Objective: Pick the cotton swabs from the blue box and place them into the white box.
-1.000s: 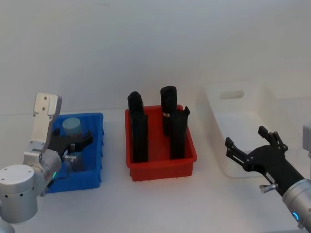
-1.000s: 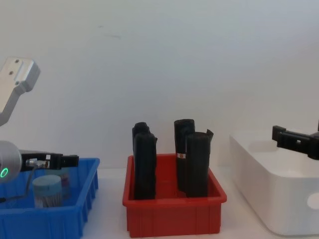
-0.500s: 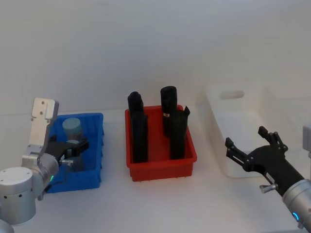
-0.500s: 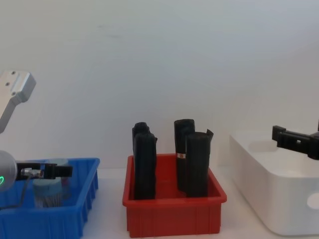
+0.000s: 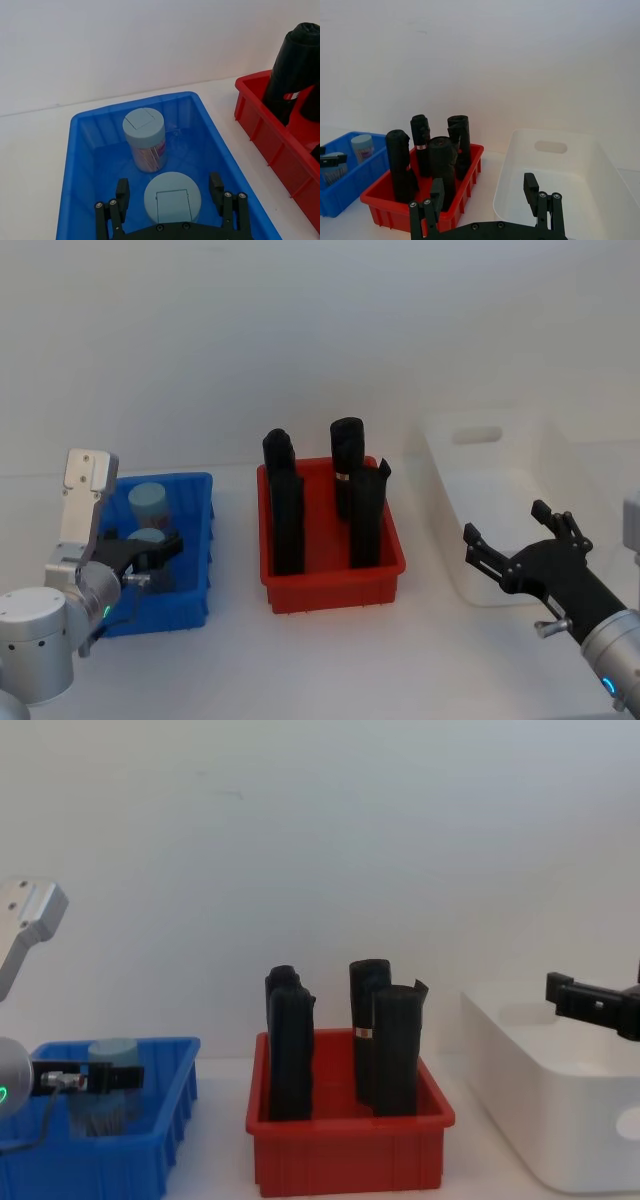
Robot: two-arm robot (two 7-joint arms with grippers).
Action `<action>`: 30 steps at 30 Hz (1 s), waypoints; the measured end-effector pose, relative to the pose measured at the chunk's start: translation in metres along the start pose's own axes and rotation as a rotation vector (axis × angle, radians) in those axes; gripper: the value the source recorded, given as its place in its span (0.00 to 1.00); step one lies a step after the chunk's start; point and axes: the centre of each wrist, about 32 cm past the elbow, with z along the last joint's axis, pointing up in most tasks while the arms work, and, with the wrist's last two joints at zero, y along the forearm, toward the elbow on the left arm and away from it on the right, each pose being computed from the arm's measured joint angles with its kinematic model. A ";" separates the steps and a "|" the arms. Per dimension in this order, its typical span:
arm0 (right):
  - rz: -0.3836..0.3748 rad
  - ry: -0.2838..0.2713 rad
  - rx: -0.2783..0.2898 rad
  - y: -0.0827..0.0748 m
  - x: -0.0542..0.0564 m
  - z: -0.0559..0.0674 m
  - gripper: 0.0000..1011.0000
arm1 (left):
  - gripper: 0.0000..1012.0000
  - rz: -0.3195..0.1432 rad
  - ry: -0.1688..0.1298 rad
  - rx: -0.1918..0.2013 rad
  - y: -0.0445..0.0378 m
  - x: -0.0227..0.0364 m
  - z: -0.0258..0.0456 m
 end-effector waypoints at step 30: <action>0.000 0.000 0.000 0.000 0.000 0.000 0.99 | 0.66 -0.046 -0.050 -0.059 0.0063 -0.0033 0.0150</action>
